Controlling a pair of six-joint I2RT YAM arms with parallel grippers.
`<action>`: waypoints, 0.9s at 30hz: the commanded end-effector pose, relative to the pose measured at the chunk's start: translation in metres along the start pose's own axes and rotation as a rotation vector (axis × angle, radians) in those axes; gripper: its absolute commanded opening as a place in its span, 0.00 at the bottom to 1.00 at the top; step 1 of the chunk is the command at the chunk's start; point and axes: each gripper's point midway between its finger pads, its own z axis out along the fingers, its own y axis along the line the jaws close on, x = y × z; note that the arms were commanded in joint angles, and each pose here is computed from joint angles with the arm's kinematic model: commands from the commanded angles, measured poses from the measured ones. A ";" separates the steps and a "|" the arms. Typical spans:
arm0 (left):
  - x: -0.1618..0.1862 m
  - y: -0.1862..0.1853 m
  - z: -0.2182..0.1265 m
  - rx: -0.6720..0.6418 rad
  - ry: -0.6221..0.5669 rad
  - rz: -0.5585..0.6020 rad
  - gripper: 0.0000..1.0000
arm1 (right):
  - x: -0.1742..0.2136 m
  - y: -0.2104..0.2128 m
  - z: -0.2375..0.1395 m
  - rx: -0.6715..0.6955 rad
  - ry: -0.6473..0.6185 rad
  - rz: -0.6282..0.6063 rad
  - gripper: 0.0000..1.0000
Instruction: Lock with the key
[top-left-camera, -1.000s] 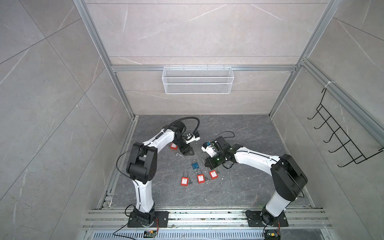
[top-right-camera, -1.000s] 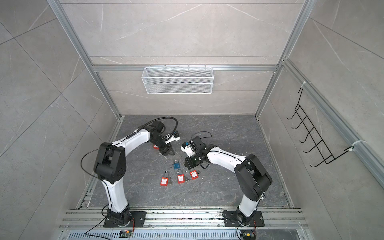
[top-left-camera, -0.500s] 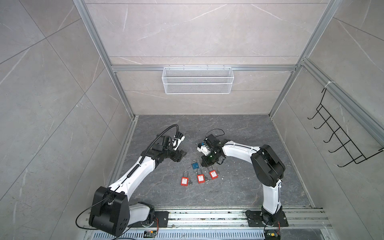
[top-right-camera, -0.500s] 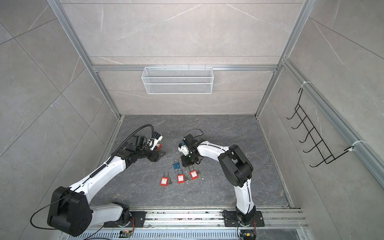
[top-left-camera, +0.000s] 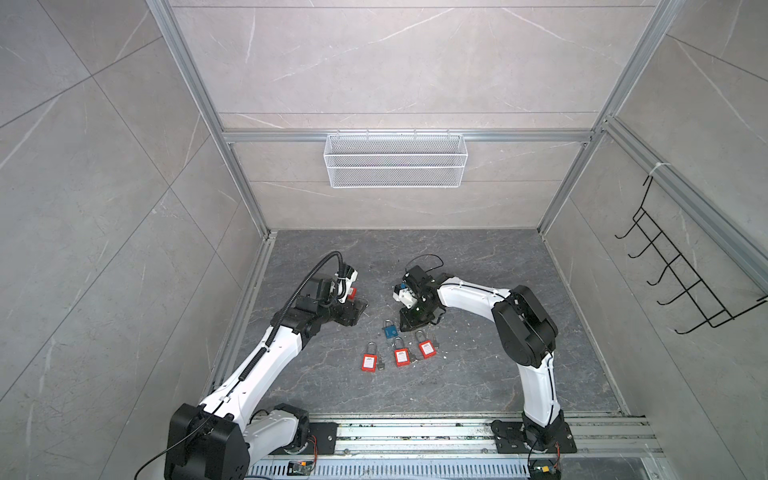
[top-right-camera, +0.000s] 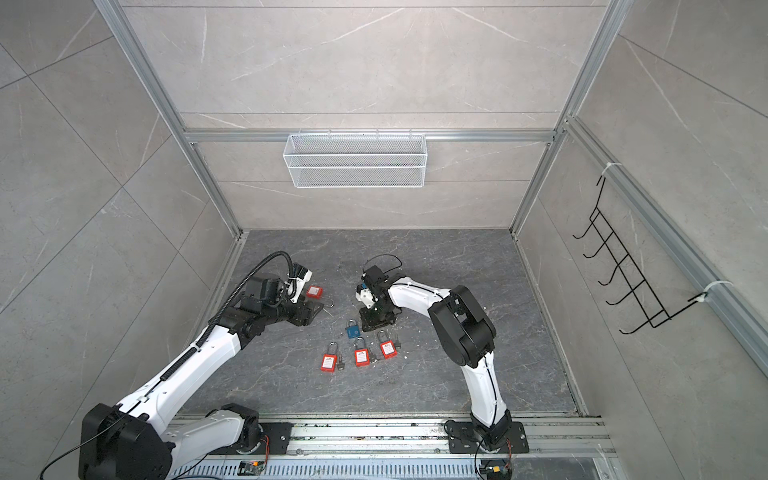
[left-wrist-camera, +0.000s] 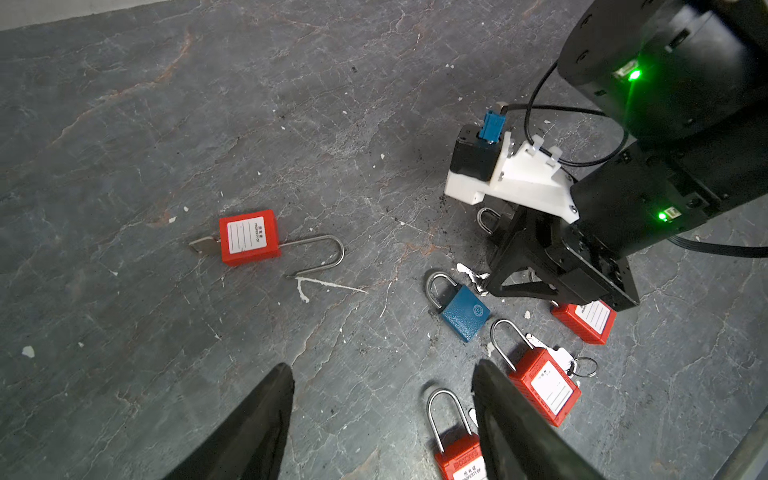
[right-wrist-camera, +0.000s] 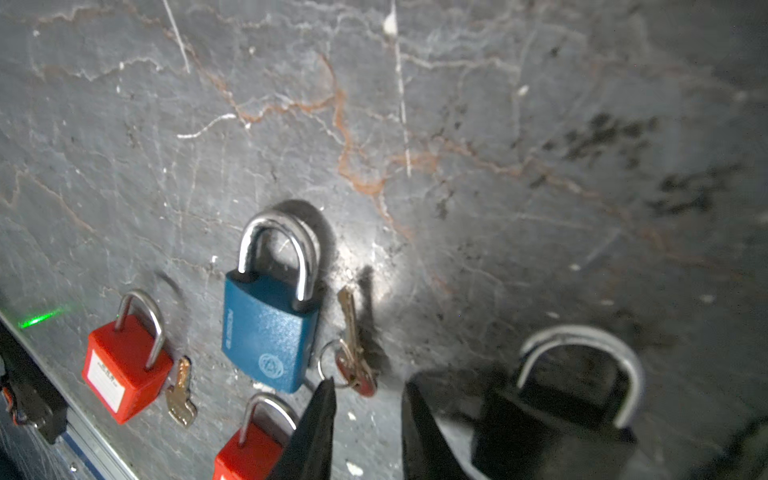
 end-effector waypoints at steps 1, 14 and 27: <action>0.000 0.002 -0.002 -0.017 0.002 -0.004 0.71 | 0.005 -0.010 -0.002 0.070 0.031 0.017 0.34; -0.016 0.063 0.041 -0.176 0.074 -0.034 0.79 | -0.012 -0.011 -0.058 0.170 -0.164 0.073 0.46; -0.039 0.121 0.137 -0.083 0.238 -0.133 0.73 | -0.001 -0.012 -0.096 0.295 -0.367 0.232 0.55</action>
